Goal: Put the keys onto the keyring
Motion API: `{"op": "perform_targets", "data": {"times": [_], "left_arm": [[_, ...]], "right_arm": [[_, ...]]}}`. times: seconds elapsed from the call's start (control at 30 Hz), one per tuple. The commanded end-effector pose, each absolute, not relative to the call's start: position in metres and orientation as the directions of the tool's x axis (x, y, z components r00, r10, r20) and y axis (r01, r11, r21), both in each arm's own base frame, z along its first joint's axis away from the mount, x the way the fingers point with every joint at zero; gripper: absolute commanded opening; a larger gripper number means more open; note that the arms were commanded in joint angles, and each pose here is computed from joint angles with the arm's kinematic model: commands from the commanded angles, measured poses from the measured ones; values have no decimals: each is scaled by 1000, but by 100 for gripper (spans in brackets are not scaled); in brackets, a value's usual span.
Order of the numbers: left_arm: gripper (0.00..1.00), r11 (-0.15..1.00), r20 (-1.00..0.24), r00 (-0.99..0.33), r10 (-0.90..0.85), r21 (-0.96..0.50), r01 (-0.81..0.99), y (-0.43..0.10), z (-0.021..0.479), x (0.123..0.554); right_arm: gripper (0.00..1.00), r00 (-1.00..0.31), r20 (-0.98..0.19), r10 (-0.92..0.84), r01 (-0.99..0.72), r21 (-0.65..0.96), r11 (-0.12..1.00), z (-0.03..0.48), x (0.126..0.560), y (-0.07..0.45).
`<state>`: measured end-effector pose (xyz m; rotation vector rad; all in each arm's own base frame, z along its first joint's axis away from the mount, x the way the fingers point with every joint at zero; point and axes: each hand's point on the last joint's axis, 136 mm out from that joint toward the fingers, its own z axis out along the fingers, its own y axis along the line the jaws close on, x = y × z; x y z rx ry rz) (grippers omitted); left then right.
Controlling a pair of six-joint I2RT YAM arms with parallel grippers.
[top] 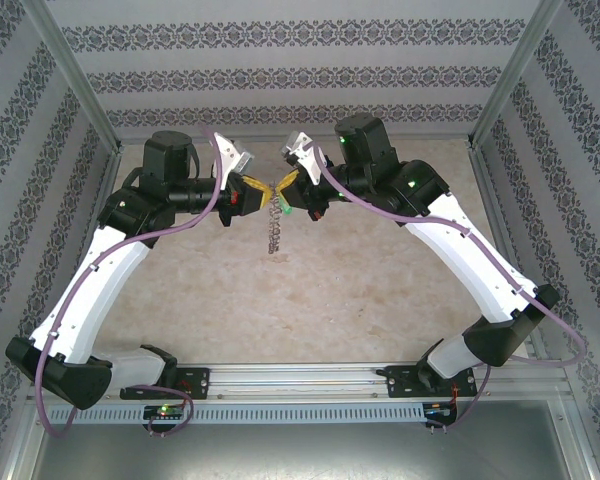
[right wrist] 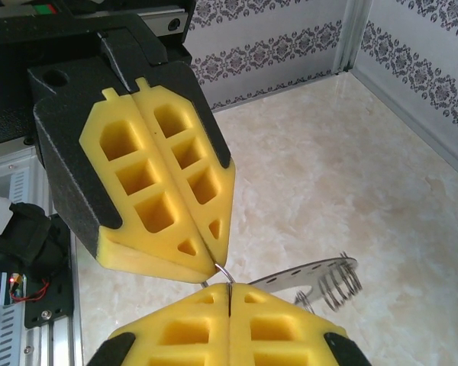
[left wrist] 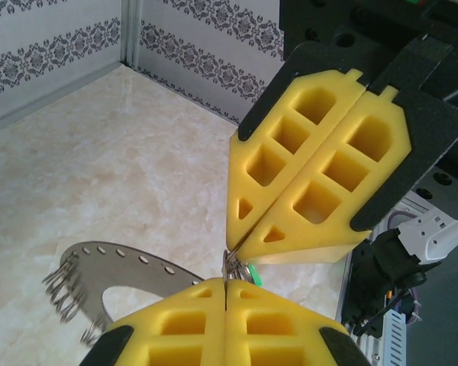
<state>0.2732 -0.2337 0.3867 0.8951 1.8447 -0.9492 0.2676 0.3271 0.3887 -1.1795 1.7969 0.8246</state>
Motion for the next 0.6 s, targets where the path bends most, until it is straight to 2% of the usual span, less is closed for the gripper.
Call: {"op": "perform_targets", "data": {"times": [0.0,0.57], "left_arm": [[0,409,-923,-322,213,-215,887,-239,402,263],[0,407,-920,-314,233,-201,891,-240,400,259]], "right_arm": [[0,-207,-905,-371,-926,60,372,402,275,330],[0,-251,-911,-327,-913,112,391,405,284,332]]}}
